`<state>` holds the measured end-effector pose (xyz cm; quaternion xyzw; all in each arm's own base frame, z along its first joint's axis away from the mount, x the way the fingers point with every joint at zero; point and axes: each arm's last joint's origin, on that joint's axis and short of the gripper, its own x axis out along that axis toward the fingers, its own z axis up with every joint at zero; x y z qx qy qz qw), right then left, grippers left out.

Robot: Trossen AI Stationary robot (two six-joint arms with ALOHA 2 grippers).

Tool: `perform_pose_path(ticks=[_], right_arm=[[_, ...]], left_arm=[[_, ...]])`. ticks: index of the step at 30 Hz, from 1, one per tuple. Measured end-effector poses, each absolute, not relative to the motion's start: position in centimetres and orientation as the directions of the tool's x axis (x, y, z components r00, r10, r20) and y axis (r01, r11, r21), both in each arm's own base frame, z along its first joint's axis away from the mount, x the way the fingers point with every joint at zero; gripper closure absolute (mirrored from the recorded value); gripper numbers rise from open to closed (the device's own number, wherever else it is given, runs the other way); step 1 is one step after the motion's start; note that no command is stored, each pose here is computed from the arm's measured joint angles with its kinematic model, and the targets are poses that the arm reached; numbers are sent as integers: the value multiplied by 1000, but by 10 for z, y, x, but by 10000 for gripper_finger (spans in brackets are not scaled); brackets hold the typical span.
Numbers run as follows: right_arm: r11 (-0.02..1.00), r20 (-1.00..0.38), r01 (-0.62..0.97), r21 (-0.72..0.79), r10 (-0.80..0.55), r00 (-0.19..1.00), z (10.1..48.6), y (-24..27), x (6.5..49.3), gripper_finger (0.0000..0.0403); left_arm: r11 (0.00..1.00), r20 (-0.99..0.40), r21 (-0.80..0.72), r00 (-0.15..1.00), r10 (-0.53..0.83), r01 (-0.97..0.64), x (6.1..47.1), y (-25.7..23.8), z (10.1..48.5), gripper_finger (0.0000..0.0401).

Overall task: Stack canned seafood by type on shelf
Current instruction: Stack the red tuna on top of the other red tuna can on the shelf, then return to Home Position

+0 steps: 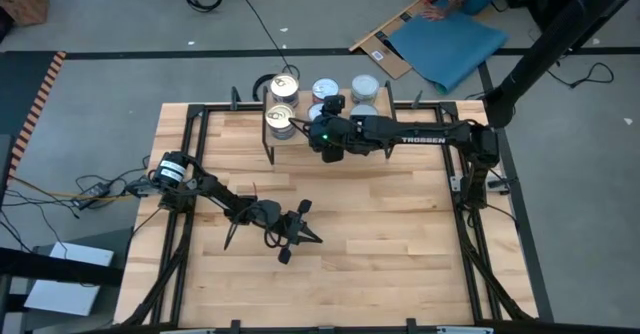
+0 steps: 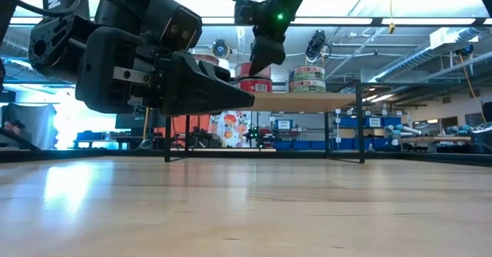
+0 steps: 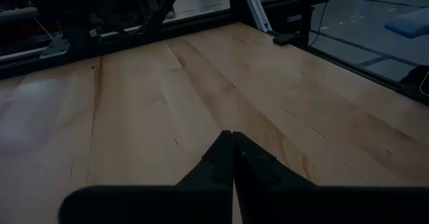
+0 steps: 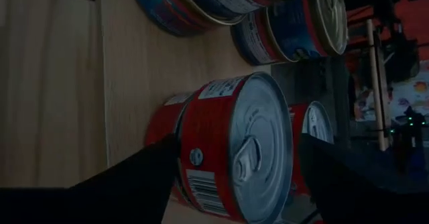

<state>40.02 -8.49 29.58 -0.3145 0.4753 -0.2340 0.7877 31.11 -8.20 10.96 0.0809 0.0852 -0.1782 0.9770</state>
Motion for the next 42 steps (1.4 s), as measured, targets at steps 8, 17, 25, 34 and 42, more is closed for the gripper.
perform_pose_path(ticks=[8, 17, 25, 34, 42], right_arm=[[698, -610, 68, -713, -666, 430, 295, -82, 399, 99], [713, -602, 92, -695, -648, 467, 301, -63, 400, 141], [808, -670, 132, -574, -556, 492, 298, -46, 397, 237], [955, -723, -13, -296, -215, 656, 290, -21, 407, 388], [965, -700, -13, -260, -179, 691, 246, -6, 398, 398]], left_arm=[[927, -195, 110, 922, -334, 359, 311, -82, 110, 395], [930, -161, 100, 928, -336, 354, 312, -82, 113, 395], [937, -150, 65, 931, -332, 344, 314, -76, 114, 395], [944, -40, 13, 943, -330, 331, 314, -67, 124, 395], [955, -15, -7, 954, -298, 298, 302, -56, 119, 395]])
